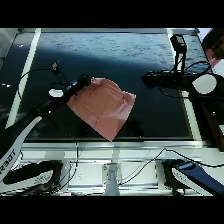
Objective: Fold the clothes and pants, and hang the long-sleeved shirts on hangers.
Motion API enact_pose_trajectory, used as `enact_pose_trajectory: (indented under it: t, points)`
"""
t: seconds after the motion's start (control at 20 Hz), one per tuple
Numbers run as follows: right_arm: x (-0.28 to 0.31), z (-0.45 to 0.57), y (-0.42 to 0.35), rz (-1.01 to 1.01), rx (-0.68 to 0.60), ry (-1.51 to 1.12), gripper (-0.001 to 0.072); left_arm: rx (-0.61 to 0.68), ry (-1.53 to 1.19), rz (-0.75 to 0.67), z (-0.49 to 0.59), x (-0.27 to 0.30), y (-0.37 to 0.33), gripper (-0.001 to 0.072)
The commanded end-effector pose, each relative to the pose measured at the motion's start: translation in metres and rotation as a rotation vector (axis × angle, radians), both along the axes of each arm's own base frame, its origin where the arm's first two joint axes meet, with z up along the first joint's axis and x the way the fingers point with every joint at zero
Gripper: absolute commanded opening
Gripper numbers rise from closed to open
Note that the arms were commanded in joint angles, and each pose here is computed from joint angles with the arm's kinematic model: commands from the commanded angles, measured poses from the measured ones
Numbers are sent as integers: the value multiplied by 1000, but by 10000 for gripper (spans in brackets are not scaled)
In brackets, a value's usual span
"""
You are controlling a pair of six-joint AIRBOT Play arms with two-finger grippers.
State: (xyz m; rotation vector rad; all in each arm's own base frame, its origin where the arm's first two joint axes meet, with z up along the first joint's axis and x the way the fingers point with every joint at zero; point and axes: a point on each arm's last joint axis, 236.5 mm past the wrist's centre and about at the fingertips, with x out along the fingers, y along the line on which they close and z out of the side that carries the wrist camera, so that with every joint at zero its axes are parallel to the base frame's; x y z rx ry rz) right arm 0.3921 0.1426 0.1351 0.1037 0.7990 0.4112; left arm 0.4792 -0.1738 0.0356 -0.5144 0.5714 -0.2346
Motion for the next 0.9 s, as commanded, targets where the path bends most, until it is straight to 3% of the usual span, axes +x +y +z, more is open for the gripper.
enact_pose_trajectory:
  t: [0.0, 0.1, 0.3, 0.55, 0.85]
  points:
    - [0, -50, -59, -189, -99, 126, 411, 245, -147, -106, 27, 4, 7, 717]
    - [-15, -91, -64, -230, -58, 248, 415, 336, -211, -131, 44, 4, 17, 716]
    - [-34, -156, -24, -261, 155, 468, 587, 335, -216, -118, 65, -1, 44, 708]
    - [-22, -204, 14, -338, 388, 645, 586, 272, -12, -215, 33, -30, 74, 700]
    - [-6, -245, 26, -369, 464, 697, 584, 282, 97, -193, 13, -42, 124, 701]
